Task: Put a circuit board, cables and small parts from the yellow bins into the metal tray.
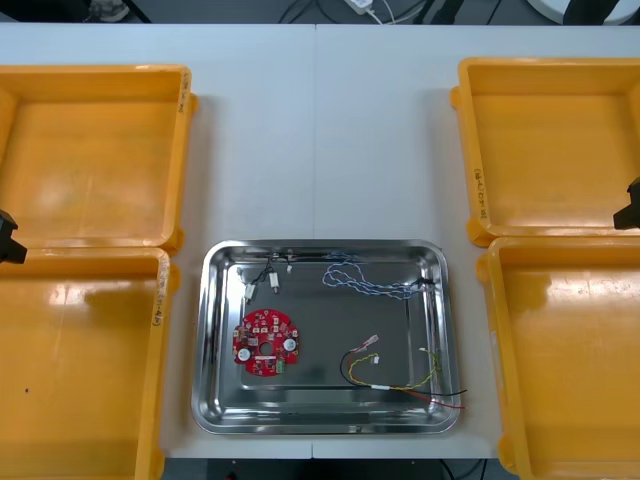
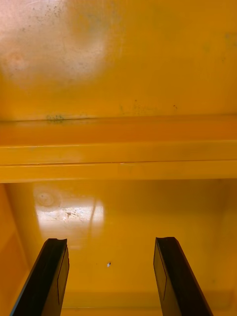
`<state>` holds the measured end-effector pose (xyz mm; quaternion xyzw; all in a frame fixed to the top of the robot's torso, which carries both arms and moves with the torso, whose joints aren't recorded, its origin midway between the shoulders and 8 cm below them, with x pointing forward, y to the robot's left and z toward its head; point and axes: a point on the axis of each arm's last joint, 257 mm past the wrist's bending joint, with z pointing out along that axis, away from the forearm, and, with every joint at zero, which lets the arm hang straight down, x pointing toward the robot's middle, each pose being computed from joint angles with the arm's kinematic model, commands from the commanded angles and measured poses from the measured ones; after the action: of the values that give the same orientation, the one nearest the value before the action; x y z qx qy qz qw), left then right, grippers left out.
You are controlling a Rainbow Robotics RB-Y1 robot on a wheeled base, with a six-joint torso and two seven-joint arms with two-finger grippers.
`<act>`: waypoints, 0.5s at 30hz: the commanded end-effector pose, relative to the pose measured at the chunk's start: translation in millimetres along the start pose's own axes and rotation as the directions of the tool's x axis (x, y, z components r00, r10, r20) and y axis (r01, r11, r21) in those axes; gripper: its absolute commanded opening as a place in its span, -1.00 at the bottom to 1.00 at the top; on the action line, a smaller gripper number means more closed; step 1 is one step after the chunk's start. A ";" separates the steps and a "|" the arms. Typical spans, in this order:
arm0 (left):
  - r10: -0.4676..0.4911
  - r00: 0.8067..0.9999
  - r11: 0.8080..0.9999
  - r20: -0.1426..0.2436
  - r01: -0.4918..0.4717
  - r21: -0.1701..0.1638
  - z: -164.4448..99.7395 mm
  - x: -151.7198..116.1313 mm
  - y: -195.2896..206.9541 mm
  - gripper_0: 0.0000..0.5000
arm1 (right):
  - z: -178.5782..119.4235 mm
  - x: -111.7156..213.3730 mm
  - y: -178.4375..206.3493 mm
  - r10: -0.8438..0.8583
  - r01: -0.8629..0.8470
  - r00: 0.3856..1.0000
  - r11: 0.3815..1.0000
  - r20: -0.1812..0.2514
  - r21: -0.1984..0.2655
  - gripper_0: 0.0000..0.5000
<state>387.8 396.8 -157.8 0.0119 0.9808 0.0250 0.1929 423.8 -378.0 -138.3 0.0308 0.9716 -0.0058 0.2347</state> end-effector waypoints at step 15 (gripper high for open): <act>0.068 0.998 0.997 0.011 -0.067 -0.047 -14.6 -1.3 20.3 1.00 | -17.2 -12.5 -20.0 0.008 -0.010 0.999 0.999 0.044 0.046 1.00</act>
<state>387.8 396.8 -157.8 0.0119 0.9808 0.0250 0.1929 423.8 -378.0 -138.3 0.0308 0.9716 -0.0058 0.2347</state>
